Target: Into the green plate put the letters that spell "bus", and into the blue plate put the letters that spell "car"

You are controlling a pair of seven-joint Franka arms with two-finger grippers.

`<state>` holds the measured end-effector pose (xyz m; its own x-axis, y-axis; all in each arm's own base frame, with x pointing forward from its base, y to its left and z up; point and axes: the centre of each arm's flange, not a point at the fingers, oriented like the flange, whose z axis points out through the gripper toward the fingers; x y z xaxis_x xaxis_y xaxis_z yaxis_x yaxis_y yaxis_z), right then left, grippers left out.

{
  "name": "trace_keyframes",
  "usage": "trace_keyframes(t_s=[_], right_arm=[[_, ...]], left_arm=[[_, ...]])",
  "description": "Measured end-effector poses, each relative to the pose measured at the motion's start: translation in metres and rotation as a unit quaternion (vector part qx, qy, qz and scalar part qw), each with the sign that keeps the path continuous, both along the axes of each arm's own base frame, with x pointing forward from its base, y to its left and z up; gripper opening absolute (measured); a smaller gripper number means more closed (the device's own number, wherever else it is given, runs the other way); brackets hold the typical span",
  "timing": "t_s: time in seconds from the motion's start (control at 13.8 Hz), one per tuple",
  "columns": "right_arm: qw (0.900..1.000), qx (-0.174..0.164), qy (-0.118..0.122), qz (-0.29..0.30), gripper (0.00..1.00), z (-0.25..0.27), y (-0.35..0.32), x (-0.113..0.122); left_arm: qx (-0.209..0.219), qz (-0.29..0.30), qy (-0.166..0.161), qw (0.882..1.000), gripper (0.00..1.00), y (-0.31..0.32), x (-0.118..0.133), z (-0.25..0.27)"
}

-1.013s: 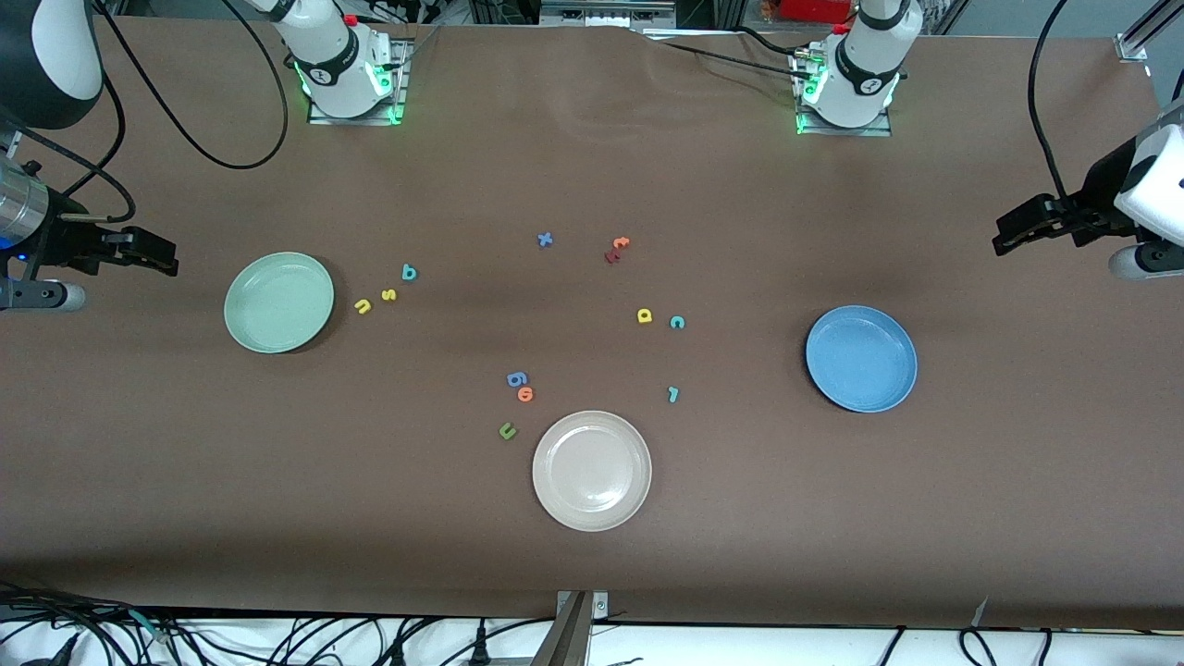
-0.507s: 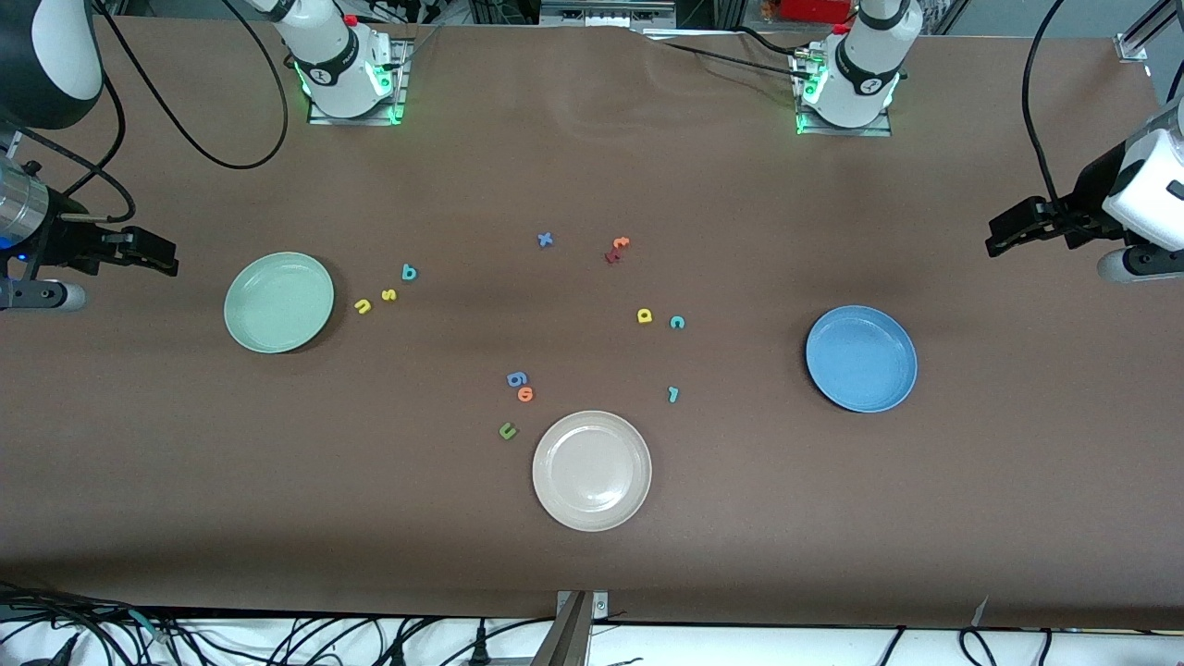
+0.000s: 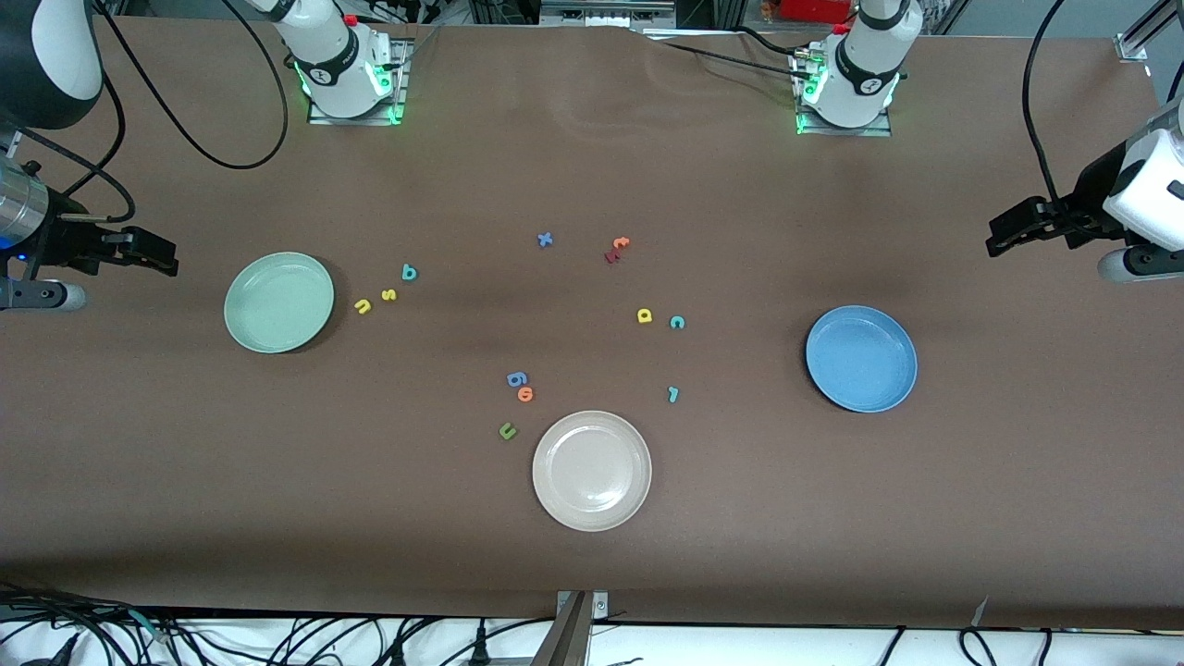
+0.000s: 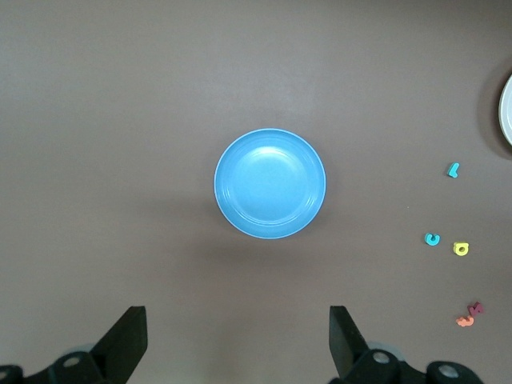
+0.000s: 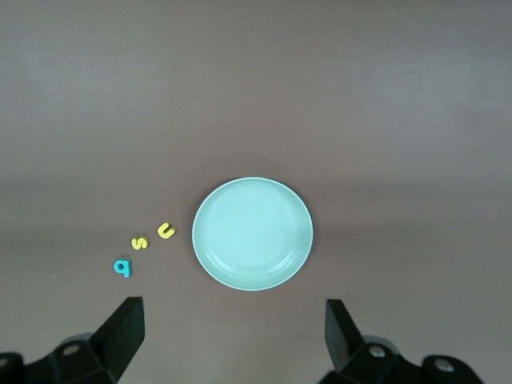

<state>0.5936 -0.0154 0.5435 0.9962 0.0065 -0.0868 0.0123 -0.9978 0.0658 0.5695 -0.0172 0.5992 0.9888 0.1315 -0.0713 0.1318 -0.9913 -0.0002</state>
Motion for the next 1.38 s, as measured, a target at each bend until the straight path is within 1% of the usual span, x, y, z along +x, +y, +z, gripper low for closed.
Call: trace_keyframes(t_s=[0.22, 0.43, 0.58, 0.72, 0.8, 1.01, 1.23, 1.38], right_arm=[[1.000, -0.003, 0.000, -0.028, 1.00, -0.002, 0.005, 0.001], [0.998, -0.010, 0.003, -0.067, 1.00, -0.009, 0.032, 0.002], [0.997, -0.015, 0.015, -0.078, 1.00, -0.024, 0.049, 0.005], [0.995, -0.024, 0.031, -0.095, 1.00, -0.053, 0.067, 0.009], [0.993, -0.028, 0.031, -0.108, 1.00, -0.070, 0.077, 0.011], [0.989, -0.035, 0.023, -0.144, 1.00, -0.130, 0.104, 0.009], [0.982, -0.036, 0.009, -0.187, 1.00, -0.185, 0.111, -0.005], [0.974, -0.035, -0.004, -0.226, 1.00, -0.218, 0.112, -0.017]], left_arm=[[0.000, 0.000, 0.000, 1.000, 1.00, 0.000, 0.000, 0.000], [0.000, 0.000, 0.000, 1.000, 1.00, 0.000, 0.000, 0.000], [0.000, 0.001, 0.000, 1.000, 1.00, 0.001, 0.000, 0.000], [0.000, 0.002, -0.001, 1.000, 1.00, 0.002, 0.000, 0.000], [0.000, 0.002, -0.001, 1.000, 1.00, 0.002, 0.000, 0.000], [0.000, 0.002, -0.002, 1.000, 1.00, 0.002, 0.000, 0.001], [0.000, 0.002, -0.002, 1.000, 1.00, 0.002, 0.000, 0.001], [0.000, 0.002, -0.002, 1.000, 1.00, 0.002, 0.000, 0.001]])
